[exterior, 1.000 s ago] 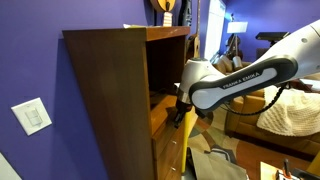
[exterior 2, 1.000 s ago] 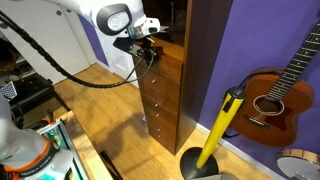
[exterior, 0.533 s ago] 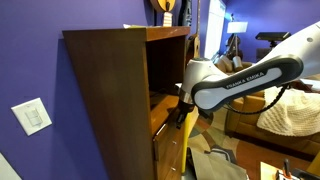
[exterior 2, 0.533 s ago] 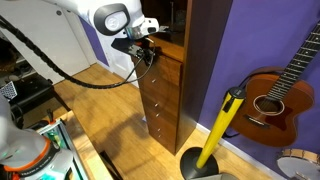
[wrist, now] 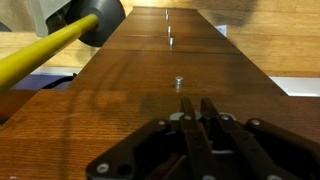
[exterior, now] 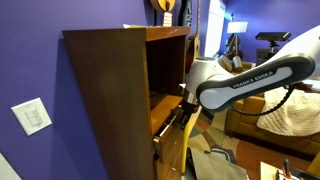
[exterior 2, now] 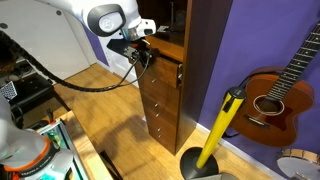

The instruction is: Open the top drawer on the chest of drawers

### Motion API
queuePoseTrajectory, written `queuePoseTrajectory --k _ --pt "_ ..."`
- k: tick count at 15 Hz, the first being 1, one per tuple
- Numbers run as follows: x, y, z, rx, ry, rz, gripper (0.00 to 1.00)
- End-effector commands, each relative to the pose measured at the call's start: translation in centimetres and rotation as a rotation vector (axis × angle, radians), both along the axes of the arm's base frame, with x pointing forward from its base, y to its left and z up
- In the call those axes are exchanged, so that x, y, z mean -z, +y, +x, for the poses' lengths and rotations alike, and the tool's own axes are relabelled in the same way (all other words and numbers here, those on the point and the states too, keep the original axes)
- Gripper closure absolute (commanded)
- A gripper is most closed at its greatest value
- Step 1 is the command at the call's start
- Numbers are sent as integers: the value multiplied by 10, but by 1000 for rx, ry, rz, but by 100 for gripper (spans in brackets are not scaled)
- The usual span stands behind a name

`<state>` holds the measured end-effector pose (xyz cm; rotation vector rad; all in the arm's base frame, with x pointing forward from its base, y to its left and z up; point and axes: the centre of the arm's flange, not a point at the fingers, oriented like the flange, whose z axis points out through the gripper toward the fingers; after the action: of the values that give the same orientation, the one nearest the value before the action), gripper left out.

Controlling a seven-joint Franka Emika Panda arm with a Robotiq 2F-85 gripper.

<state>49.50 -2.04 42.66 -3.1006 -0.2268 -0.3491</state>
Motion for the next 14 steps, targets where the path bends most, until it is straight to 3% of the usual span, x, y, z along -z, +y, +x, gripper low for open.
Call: queuePoseTrajectory --k 1,13,14 --pt "31 4 -29 14 87 31 96" --pt "37 -3 -43 37 242 9 96" --pt "35 -4 -43 57 245 11 61"
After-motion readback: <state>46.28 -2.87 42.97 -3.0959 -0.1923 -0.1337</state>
